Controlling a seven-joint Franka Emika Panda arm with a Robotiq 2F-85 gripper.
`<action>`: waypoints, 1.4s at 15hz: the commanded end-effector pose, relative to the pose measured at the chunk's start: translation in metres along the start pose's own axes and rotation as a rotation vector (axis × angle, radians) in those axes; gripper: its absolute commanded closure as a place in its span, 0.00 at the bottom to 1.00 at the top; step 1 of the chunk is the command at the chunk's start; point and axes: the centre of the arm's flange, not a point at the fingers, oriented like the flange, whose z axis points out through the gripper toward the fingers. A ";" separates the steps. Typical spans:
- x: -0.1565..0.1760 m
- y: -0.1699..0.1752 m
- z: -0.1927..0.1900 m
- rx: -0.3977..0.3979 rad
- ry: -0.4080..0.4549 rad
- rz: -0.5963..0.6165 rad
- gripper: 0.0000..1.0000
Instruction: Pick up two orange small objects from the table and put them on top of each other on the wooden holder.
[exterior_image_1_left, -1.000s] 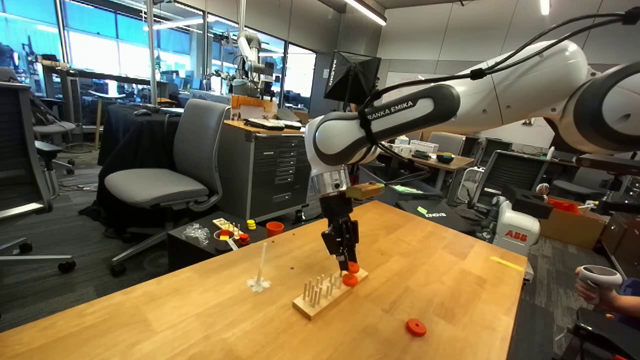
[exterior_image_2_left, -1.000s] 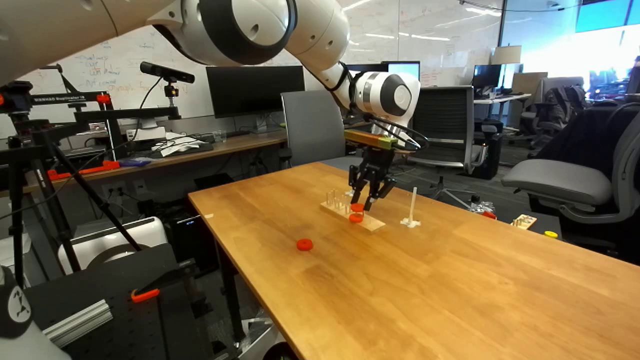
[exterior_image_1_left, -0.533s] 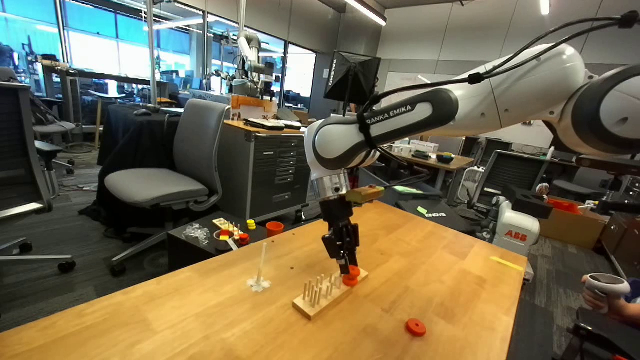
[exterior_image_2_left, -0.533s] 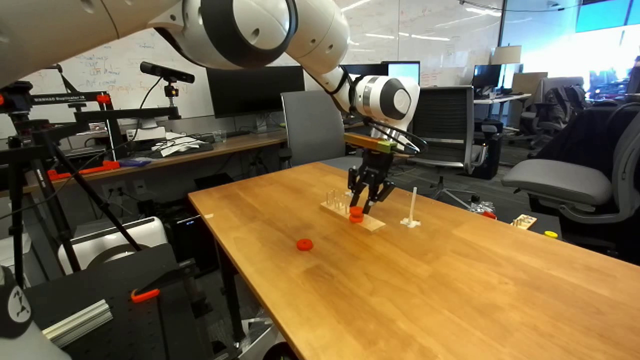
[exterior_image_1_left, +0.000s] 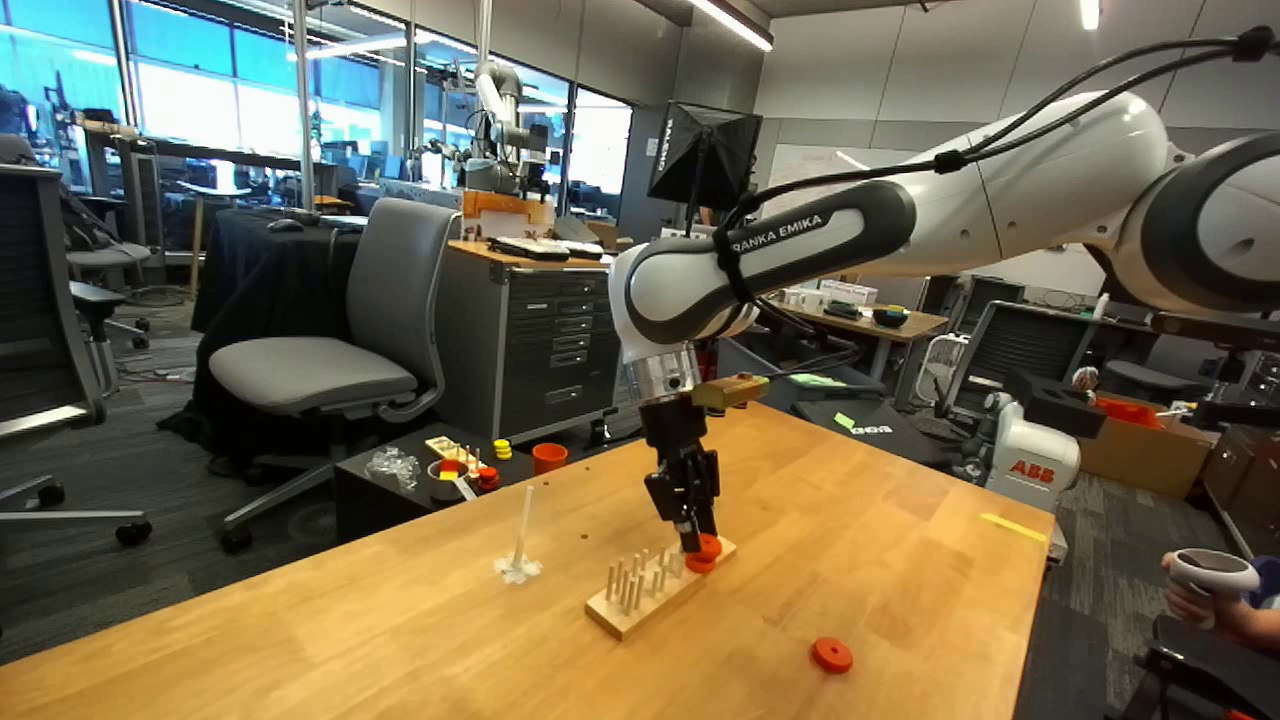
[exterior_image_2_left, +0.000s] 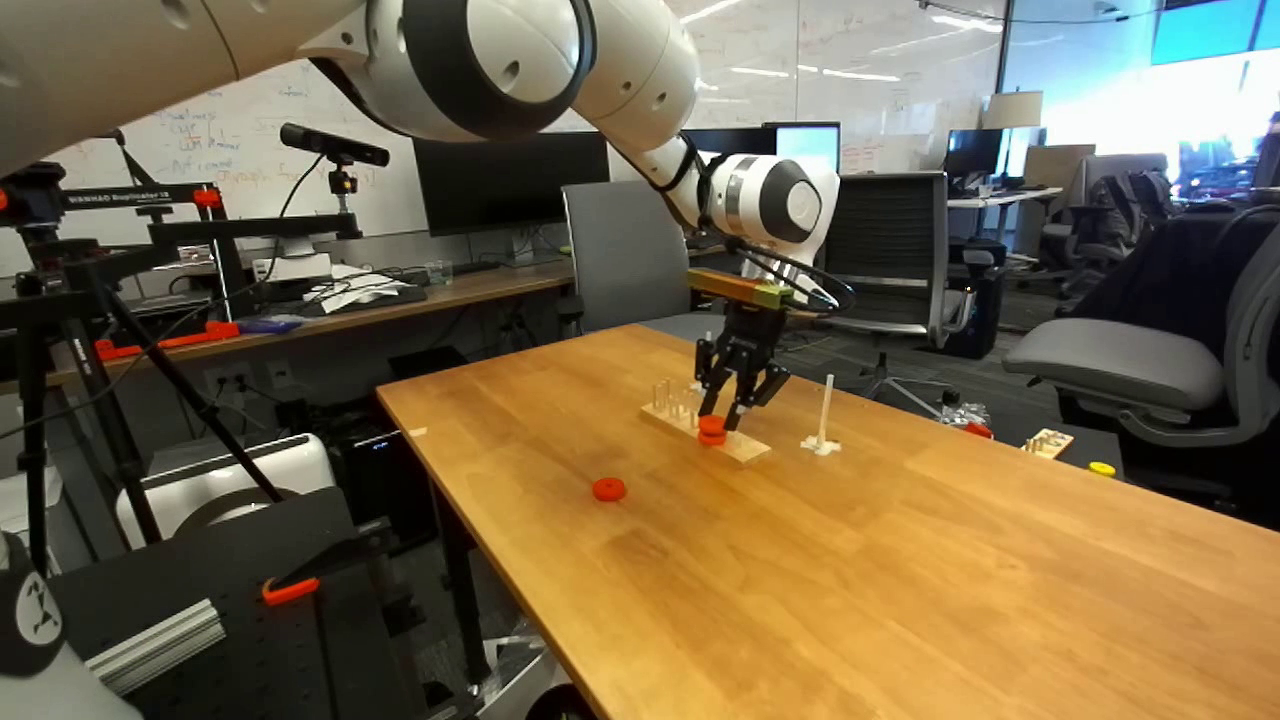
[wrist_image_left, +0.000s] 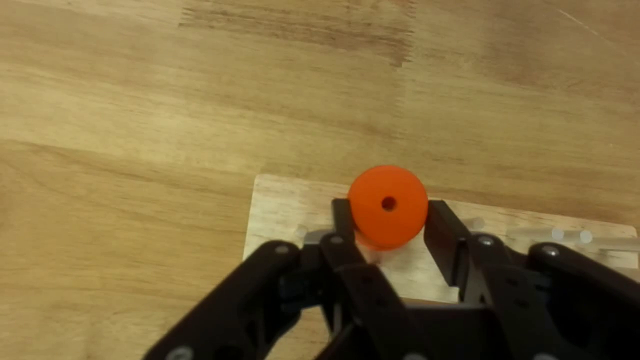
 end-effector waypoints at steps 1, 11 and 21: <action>0.012 -0.006 -0.003 0.001 -0.005 -0.002 0.84; 0.019 -0.018 -0.001 -0.011 -0.011 -0.002 0.84; 0.029 -0.010 0.008 -0.039 -0.036 0.068 0.84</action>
